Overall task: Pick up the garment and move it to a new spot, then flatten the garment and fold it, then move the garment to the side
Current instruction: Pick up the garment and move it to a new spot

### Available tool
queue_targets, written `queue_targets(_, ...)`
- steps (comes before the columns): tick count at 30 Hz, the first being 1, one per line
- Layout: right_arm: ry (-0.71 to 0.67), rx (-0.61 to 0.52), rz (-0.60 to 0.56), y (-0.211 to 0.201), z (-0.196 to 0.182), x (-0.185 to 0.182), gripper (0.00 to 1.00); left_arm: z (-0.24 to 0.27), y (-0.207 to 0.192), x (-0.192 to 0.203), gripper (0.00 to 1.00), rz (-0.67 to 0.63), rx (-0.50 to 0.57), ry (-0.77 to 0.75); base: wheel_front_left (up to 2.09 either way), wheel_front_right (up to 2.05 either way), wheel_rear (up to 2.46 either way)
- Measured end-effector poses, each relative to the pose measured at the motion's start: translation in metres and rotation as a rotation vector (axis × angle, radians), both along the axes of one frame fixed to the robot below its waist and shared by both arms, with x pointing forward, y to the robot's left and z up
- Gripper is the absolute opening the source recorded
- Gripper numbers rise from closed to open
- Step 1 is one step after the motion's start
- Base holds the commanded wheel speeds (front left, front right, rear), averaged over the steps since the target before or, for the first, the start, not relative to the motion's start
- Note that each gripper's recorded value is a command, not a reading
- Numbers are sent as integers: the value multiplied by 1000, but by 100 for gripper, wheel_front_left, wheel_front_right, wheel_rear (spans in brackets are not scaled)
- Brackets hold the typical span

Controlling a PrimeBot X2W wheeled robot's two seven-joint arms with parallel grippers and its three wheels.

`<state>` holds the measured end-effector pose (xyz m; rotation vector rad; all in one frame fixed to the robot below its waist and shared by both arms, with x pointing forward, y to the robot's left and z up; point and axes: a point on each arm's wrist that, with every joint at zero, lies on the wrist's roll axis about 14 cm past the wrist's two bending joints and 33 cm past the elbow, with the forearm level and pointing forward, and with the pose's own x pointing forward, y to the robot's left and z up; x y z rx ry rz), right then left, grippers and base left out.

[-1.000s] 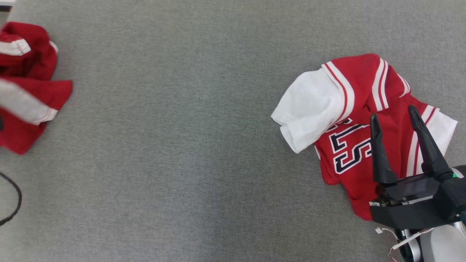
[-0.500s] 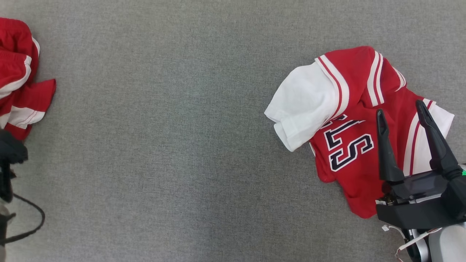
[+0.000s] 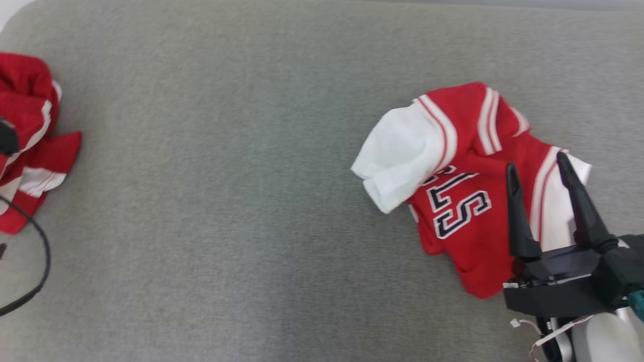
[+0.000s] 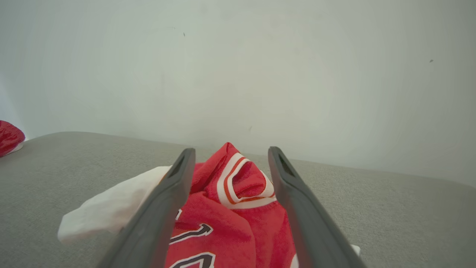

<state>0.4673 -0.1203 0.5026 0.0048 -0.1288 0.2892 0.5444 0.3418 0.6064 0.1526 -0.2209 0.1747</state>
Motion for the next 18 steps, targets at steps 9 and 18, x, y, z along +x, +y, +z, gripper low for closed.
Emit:
queue_targets(9,19,22,-91,-26,2,-23,100,14,-92,16,100,-222,-5,-65,0,0,0)
queue_targets(18,15,32,-187,-56,11,-50,100,11,-171,9,100,-399,-63,-75,0,0,0)
